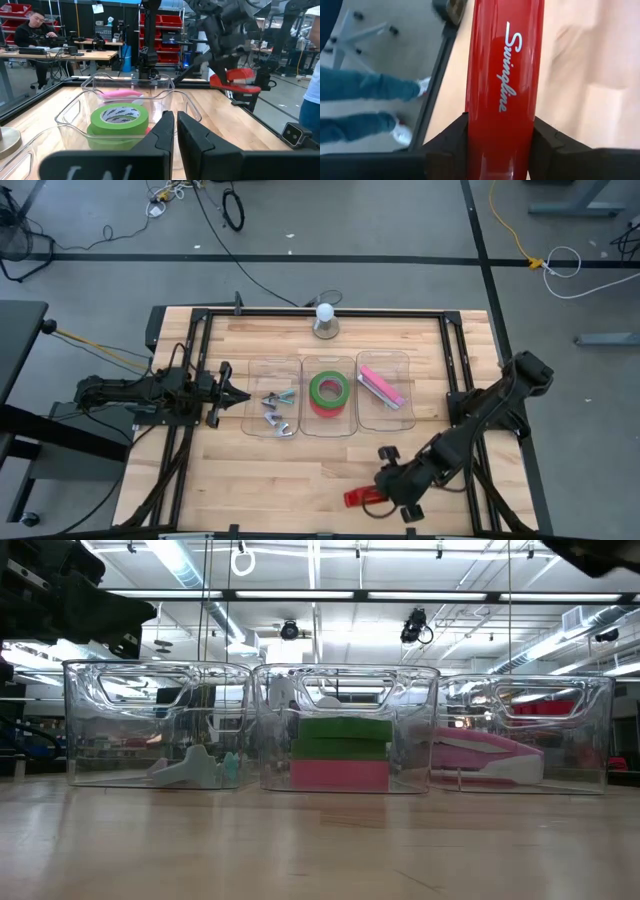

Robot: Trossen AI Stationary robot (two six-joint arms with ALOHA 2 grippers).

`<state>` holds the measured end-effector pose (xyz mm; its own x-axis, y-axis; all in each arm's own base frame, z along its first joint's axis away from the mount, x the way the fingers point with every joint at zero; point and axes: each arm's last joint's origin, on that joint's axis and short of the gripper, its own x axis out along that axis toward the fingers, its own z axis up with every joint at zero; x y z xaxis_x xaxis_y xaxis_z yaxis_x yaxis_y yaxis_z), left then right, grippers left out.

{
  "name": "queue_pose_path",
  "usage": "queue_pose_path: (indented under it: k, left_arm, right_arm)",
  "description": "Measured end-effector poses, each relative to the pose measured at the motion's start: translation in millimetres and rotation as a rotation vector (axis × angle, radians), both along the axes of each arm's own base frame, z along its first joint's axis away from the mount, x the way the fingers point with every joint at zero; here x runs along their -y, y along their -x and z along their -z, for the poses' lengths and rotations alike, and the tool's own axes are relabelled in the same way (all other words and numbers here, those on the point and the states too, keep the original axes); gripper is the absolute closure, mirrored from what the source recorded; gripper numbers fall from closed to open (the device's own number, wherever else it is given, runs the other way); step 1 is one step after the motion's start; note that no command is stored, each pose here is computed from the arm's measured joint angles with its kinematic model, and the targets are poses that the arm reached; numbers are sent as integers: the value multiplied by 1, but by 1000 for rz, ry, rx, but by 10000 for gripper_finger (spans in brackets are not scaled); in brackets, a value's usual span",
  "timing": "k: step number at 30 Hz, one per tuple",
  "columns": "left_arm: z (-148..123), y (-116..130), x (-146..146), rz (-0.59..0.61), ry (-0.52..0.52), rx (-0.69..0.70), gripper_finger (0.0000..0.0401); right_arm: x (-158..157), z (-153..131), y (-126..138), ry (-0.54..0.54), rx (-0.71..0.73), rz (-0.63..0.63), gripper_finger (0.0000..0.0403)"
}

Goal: Pick and place Stapler, Stapler remover, tape
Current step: Put the red stapler into the right transparent bin

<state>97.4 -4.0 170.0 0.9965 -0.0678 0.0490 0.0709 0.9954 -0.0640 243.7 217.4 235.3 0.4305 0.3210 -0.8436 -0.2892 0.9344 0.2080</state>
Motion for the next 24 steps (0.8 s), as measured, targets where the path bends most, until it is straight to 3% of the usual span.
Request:
queue_pose_path:
  k: [11, 24]
  left_arm:
    - [0, 0, 0, 0, 0, 0, 376]
    - [0, 0, 0, 0, 0, 0, 376]
  right_arm:
    - [51, -34, -9, 3, 86, 153, 262]
    - [122, -63, 5, 128, 77, 397, 262]
